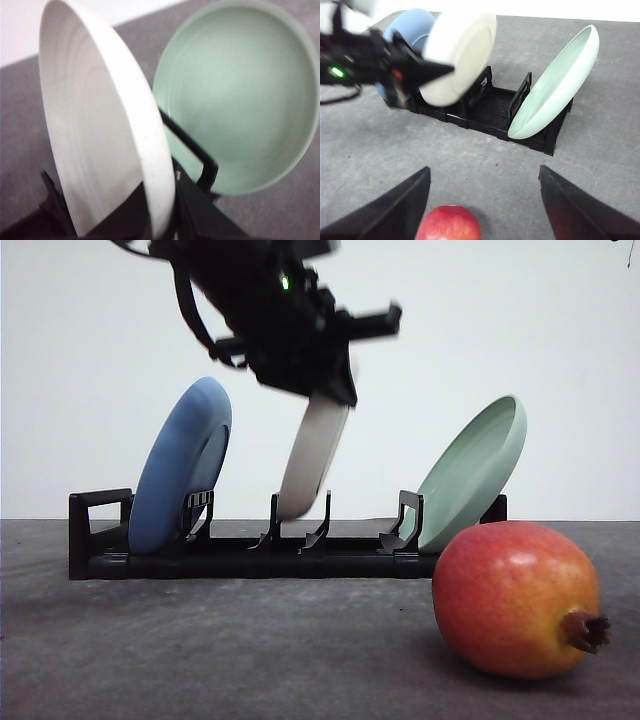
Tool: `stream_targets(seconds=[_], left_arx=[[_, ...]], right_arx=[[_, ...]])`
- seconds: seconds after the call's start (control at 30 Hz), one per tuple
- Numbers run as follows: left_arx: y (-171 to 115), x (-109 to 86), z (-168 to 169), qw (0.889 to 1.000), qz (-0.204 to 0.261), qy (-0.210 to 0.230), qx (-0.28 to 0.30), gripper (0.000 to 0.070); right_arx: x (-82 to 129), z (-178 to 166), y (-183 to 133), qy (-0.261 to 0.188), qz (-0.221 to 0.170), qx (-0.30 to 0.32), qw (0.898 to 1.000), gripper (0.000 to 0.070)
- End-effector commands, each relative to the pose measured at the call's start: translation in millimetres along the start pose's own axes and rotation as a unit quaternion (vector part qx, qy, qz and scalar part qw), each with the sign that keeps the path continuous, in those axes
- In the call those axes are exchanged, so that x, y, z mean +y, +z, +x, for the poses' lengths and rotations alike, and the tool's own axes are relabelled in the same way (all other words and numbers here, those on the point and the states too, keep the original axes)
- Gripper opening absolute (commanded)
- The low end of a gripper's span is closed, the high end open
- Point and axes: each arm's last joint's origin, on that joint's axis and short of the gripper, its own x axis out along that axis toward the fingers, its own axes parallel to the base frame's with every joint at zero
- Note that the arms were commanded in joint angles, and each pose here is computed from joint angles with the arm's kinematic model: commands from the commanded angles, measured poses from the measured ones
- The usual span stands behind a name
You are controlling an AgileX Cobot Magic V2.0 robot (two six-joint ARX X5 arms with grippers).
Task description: Place pomegranate in white plate
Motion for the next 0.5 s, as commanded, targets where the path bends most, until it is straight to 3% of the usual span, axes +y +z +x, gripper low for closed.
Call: stream_targets(seconds=[0.0,0.17,0.47], left_arx=[[13.5,-1.9,-7.6,1.0,-0.014,-0.005,-0.025,0.0006],[30.3,2.0,-34.3,0.998,-0.026,-0.026,-0.046,0.0008],[45.7,8.6,-92.7,0.99,-0.095,-0.076,-0.066,0.0009]], right_arx=[[1.7,-2.4,5.3,0.002,-0.003,-0.011,1.0,0.0439],[1.7,-2.3,5.3,0.002,-0.003,-0.011,1.0,0.0439],[1.7,-2.3,5.3,0.002,-0.003,-0.011,1.0,0.0439]])
